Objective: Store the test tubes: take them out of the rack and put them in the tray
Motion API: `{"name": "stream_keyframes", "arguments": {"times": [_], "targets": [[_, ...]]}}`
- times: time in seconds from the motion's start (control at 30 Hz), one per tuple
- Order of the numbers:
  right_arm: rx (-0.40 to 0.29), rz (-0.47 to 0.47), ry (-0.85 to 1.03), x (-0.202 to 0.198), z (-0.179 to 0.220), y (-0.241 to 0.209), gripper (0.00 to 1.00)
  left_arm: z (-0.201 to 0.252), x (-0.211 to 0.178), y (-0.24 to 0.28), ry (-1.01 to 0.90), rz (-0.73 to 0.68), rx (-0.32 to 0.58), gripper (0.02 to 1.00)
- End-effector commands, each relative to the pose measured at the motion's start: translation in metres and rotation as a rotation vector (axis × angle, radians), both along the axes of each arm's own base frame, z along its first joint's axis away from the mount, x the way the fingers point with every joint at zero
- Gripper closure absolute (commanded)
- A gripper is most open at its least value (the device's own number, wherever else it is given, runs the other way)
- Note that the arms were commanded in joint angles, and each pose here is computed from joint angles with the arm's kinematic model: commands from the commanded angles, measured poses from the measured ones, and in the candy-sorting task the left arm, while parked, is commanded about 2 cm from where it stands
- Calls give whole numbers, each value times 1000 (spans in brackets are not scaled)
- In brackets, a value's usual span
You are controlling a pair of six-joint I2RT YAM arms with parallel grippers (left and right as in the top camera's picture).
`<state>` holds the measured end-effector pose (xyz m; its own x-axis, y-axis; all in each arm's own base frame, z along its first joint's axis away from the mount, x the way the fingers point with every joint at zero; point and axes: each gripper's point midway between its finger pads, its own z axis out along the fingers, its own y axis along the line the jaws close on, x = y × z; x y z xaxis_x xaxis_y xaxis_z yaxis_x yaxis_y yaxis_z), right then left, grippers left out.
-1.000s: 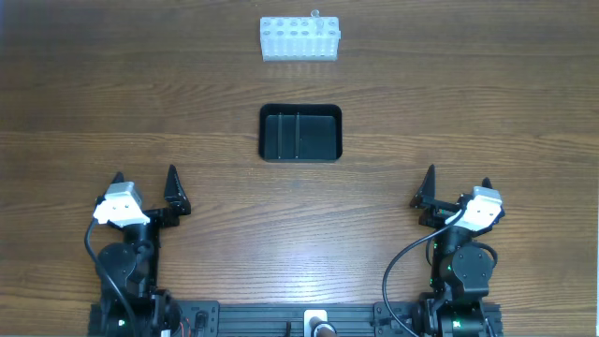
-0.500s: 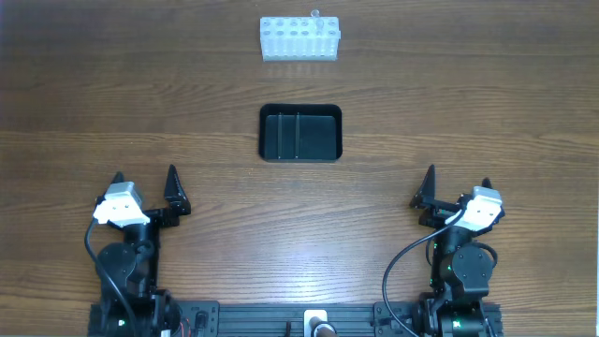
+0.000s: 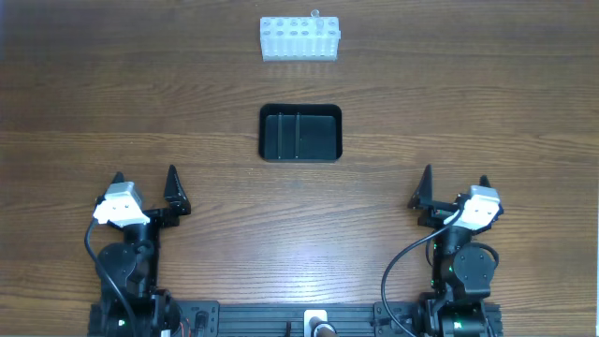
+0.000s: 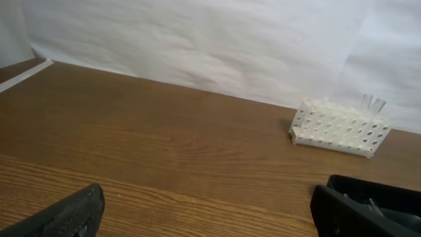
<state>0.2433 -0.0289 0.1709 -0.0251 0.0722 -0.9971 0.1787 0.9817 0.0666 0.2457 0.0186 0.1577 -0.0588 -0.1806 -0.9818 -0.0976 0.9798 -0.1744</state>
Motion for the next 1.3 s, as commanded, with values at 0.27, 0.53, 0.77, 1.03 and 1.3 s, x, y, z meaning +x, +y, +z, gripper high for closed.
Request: {"name": "stream_keyframes", "arguments": {"times": [0.27,0.53,0.77,1.03,1.3], "targets": [[-87,-90,163,-30,129,-17,9,0,0,2,-4,11,18,18],[-95,-100,378,9,229,-20,7,0,0,2,-4,11,18,20],[-21,211,368,40,293,35,9,0,0,2,-4,11,18,23],[47,167,390,98,279,34,7,0,0,2,-4,11,18,23],[33,82,556,158,215,59,9,0,0,2,-4,11,18,20]]}}
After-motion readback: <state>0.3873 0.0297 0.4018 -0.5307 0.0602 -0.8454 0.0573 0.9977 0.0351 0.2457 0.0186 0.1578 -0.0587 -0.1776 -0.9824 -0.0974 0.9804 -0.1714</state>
